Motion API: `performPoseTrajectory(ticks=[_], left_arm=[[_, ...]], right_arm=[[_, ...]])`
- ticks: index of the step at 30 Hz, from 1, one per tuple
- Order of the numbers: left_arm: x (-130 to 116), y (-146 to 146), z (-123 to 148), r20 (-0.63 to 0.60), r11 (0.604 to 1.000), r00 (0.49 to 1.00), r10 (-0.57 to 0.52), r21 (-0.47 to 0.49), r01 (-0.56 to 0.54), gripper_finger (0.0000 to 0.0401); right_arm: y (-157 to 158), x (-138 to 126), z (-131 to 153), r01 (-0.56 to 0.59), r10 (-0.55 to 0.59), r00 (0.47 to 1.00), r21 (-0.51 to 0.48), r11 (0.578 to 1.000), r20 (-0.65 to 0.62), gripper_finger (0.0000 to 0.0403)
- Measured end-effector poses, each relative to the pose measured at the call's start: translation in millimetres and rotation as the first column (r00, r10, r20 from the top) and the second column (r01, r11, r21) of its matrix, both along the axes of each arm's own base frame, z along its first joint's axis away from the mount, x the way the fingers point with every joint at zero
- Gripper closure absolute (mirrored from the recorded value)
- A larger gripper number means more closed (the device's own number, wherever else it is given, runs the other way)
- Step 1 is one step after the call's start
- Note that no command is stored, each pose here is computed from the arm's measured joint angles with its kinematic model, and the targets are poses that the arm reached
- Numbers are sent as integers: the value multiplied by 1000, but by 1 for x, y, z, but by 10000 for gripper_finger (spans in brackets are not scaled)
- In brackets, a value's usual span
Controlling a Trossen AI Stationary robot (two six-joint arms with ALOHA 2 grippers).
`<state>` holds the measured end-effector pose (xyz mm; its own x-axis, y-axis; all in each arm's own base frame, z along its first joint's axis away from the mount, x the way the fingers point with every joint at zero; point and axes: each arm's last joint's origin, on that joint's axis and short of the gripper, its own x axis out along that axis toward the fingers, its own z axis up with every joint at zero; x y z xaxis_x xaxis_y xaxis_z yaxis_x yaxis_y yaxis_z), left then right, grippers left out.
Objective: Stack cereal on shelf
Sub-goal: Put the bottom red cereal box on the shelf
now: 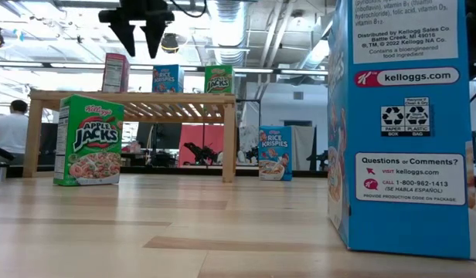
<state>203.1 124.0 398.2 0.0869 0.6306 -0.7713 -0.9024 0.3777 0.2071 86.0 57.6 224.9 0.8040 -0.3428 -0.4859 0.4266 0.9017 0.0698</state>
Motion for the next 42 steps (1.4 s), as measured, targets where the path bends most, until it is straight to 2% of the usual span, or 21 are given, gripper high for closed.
performPoseTrajectory(ticks=[7,42], left_arm=[[3,8,-7,-42,1000,999,14,-24,-15,92],[-16,8,-11,-226,995,971,72,-53,-86,92]], right_arm=[[0,0,0,0,0,1000,0,1000,0,142],[0,0,0,0,0,1000,0,1000,0,142]])
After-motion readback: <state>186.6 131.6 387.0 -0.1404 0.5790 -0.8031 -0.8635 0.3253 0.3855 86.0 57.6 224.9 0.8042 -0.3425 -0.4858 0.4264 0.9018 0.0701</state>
